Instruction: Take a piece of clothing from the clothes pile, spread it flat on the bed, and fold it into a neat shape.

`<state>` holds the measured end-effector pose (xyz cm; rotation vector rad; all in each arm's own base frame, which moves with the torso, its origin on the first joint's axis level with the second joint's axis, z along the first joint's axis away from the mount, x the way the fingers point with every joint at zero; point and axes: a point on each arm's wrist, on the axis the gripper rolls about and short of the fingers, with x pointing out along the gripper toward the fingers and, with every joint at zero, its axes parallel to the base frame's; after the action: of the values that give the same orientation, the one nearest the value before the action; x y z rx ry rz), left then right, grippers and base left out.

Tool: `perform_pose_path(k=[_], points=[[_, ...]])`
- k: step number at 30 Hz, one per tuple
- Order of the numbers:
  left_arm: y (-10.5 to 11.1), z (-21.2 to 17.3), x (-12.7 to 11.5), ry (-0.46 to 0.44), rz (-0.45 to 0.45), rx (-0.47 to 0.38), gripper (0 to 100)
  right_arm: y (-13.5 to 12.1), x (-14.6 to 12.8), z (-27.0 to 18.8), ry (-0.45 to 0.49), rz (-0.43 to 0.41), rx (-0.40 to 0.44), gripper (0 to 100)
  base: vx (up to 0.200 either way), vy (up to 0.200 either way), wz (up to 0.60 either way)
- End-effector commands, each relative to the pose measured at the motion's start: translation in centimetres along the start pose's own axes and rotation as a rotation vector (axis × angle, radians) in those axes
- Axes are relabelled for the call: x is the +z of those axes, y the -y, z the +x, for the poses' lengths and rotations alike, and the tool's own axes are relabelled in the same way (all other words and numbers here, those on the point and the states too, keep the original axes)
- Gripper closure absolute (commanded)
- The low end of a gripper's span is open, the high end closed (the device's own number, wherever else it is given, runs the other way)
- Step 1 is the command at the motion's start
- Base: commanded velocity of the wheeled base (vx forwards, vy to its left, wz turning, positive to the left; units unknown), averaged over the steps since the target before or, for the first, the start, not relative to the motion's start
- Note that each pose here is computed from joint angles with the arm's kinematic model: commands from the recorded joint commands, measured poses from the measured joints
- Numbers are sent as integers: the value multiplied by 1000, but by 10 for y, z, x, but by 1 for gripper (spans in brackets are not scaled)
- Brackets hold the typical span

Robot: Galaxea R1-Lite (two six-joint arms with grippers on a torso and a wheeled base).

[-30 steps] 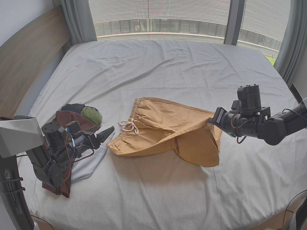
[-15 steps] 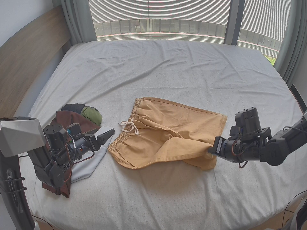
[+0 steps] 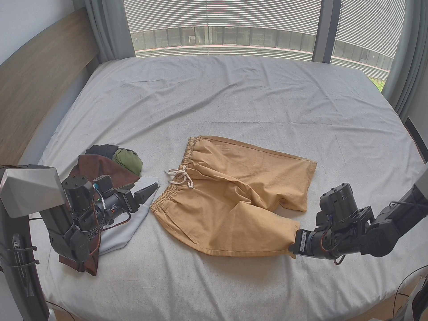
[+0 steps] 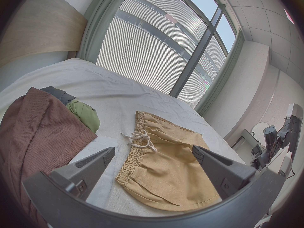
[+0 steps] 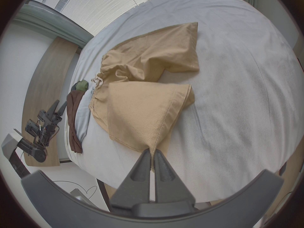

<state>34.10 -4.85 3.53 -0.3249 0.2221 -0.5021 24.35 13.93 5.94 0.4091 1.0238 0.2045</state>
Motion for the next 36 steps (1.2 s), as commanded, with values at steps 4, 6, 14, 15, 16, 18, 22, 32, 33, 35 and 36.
perform_pose_path(k=[4, 6, 14, 15, 16, 18, 22, 32, 33, 35, 36], points=[[-5, 2, -9, -25, -9, 9, 0, 10, -21, 20, -99, -18, -61, 100, 0, 0, 0], [-5, 2, -9, -25, -9, 9, 0, 12, -24, 25, -106, -21, -69, 100, 0, 0, 0], [-4, 3, -11, -29, -10, 7, 0, 15, -30, 32, -102, -53, -62, 100, 0, 0, 0], [-4, 3, -11, -32, -9, 8, 0, 15, -30, 32, -100, -53, -63, 100, 0, 0, 0], [-4, 3, -12, -34, -10, 7, 0, 15, -30, 32, -98, -53, -60, 100, 0, 0, 0], [-4, 3, -12, -34, -10, 6, 0, 17, -32, 32, -99, -55, -60, 100, 0, 0, 0], [-4, 4, -13, -35, -10, 6, 0, 19, -32, 35, -86, -48, -59, 0, 0, 0, 0], [-4, 4, -13, -36, -10, 5, 0, 45, -6, 34, 45, 53, -48, 0, 0, 0, 0], [-3, 4, -13, -37, -10, 3, 0, 48, -3, 34, 56, 62, -47, 0, 0, 0, 0], [-3, 4, -15, -42, -12, 5, 0, 55, 5, 36, 81, 90, -46, 0, 0, 0, 0], [-3, 4, -15, -43, -13, 6, 0, 57, 6, 37, 81, 92, -47, 0, 0, 0, 0]])
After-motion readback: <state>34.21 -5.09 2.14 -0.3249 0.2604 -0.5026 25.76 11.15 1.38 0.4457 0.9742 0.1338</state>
